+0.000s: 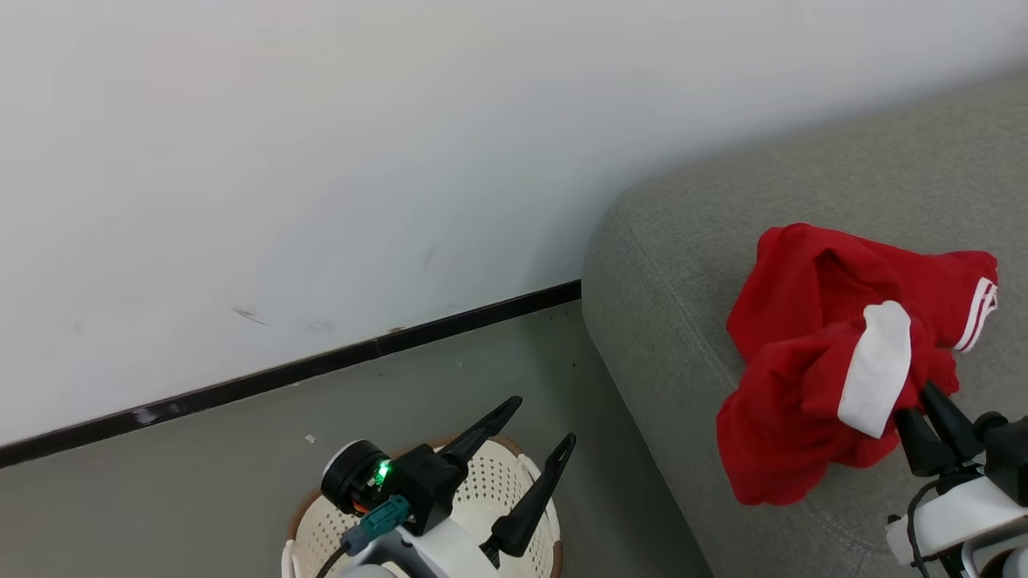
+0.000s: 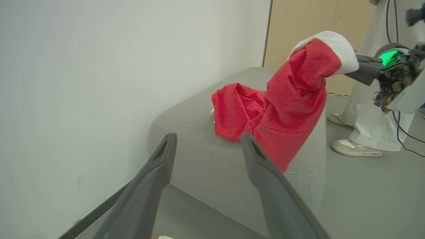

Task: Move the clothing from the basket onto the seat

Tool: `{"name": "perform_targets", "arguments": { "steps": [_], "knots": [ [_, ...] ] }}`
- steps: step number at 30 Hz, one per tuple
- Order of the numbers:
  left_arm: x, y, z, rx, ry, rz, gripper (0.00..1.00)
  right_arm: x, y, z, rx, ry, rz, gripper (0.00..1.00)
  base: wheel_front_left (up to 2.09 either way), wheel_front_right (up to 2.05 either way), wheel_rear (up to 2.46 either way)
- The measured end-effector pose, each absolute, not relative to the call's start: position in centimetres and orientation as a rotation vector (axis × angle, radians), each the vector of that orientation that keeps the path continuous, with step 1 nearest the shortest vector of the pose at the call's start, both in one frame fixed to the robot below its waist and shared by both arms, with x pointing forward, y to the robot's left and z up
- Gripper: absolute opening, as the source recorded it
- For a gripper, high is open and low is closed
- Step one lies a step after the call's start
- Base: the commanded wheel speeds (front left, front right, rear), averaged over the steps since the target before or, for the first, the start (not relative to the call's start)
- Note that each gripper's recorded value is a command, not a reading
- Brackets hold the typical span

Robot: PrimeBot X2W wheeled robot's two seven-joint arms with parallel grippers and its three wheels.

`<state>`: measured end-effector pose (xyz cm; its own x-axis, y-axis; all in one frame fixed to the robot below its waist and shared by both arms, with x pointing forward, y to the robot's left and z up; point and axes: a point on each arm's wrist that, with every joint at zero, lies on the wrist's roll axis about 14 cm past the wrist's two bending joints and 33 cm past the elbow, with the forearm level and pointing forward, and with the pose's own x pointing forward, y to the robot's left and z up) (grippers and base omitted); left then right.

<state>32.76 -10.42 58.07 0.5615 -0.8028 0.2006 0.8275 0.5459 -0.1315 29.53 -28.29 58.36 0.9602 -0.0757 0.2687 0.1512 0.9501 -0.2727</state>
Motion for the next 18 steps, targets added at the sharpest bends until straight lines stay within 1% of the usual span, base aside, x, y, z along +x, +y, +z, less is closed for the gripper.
{"name": "perform_targets", "arguments": {
  "steps": [5,11,18],
  "knots": [
    [32.5,-11.3,57.9,-0.229,-0.118,-0.998,1.00,28.4,-28.4,58.0,-0.284,-0.251,-0.137,0.00,0.00,0.00,0.00],
    [32.8,-11.8,57.6,-0.239,-0.107,-0.998,1.00,28.4,-27.9,58.3,-0.286,-0.257,-0.120,0.00,0.00,0.00,0.00],
    [33.7,-11.5,56.9,-0.253,-0.090,-0.967,1.00,30.6,-30.4,62.8,-0.348,-0.354,-0.151,0.00,0.00,0.00,0.00]
  ]
}}
